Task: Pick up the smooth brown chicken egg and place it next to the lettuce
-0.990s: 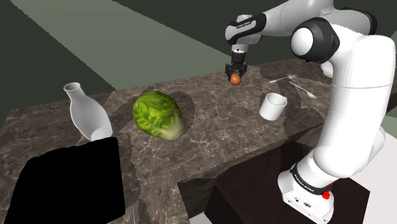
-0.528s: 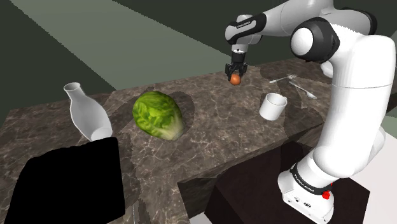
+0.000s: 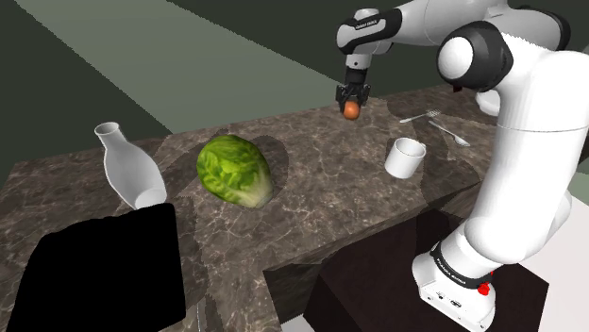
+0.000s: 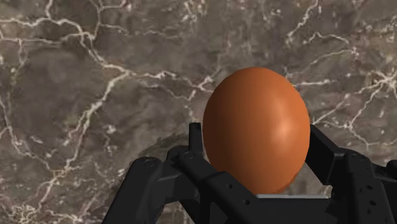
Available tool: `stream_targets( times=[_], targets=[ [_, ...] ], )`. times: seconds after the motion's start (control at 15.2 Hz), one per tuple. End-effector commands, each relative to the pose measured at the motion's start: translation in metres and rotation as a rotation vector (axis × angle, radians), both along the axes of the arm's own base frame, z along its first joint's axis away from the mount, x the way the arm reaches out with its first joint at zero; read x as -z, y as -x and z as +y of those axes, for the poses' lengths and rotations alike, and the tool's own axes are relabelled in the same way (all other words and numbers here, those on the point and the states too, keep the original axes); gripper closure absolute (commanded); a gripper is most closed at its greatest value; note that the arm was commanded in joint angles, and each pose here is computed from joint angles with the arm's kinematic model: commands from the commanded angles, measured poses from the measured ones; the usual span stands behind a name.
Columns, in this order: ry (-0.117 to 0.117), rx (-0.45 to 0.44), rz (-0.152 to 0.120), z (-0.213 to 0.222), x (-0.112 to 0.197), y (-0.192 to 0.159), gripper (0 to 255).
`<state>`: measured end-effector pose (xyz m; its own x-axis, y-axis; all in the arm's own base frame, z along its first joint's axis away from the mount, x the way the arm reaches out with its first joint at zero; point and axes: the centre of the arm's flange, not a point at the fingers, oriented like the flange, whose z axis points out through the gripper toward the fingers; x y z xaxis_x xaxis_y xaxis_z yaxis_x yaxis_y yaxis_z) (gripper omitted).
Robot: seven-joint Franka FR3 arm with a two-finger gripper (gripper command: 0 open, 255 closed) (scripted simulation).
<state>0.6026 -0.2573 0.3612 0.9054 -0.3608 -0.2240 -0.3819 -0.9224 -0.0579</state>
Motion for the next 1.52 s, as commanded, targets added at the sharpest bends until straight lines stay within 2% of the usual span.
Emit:
stream_targets(
  times=[0.0, 1.45],
  targets=[
    [0.0, 0.0, 0.0, 0.0, -0.01, -0.001, 255],
    [0.0, 0.0, 0.0, 0.0, -0.126, -0.001, 255]
  ],
)
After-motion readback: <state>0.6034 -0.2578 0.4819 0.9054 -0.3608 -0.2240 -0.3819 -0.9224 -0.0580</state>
